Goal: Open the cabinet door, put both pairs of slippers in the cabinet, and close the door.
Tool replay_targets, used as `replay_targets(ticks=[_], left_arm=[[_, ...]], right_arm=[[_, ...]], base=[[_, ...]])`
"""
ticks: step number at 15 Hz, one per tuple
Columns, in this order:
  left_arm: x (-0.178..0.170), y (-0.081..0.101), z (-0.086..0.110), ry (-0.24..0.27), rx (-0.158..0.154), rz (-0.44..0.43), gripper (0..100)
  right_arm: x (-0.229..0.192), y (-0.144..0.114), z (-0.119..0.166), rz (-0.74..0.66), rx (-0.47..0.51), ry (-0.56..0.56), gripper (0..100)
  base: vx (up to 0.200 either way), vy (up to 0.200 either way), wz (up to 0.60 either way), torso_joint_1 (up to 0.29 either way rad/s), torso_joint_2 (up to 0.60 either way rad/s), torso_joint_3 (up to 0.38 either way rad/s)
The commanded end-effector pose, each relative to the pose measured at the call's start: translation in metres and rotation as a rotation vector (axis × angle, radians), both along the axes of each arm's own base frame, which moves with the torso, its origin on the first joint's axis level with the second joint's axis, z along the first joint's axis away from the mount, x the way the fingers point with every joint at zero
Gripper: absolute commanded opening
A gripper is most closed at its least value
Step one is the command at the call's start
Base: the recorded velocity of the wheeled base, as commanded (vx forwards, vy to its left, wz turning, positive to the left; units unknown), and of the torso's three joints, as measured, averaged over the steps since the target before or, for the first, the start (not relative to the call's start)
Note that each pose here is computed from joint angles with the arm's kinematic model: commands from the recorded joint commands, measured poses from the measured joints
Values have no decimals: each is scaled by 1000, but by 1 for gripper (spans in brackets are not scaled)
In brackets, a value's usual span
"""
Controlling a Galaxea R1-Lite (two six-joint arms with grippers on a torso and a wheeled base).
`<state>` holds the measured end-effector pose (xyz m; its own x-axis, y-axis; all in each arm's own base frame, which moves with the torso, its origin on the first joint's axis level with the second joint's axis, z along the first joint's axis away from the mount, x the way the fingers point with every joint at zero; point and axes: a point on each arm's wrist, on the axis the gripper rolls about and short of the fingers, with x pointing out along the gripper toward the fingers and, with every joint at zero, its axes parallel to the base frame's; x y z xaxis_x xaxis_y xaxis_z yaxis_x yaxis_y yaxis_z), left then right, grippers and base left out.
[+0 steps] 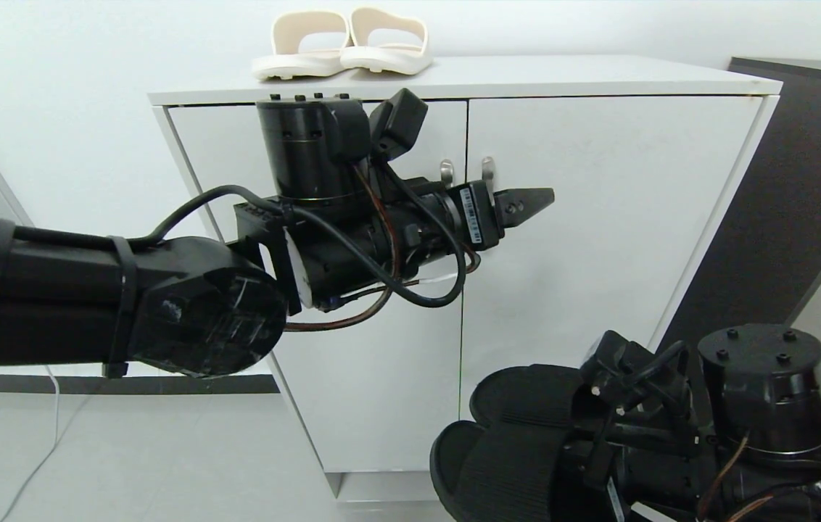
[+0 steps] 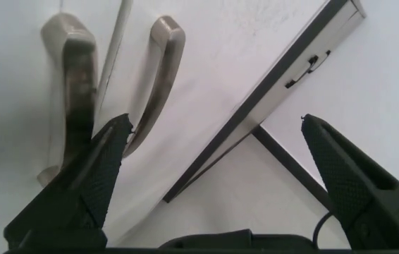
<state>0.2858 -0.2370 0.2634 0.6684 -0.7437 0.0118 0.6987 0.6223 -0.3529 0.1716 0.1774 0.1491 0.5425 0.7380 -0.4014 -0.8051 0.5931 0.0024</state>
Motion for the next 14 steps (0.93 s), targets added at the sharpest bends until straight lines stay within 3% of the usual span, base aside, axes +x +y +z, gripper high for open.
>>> replay_targets(ticks=[1,7,8,14], left_arm=[[8,-6,-2,16,18,24,100],[14,-12,-1,11,18,30,100],[13,-12,-1,10,17,29,0],[5,-7,2,10,15,24,0]], right_arm=[[0,0,0,1,-1,-1,0],[0,0,0,1,-1,-1,0],[0,0,0,1,-1,-1,0],[-4,-2,-3,49,24,3,0]], base=[[0,0,0,0,0,0],[0,0,0,0,0,0],[0,0,0,0,0,0],[0,0,0,0,0,0]])
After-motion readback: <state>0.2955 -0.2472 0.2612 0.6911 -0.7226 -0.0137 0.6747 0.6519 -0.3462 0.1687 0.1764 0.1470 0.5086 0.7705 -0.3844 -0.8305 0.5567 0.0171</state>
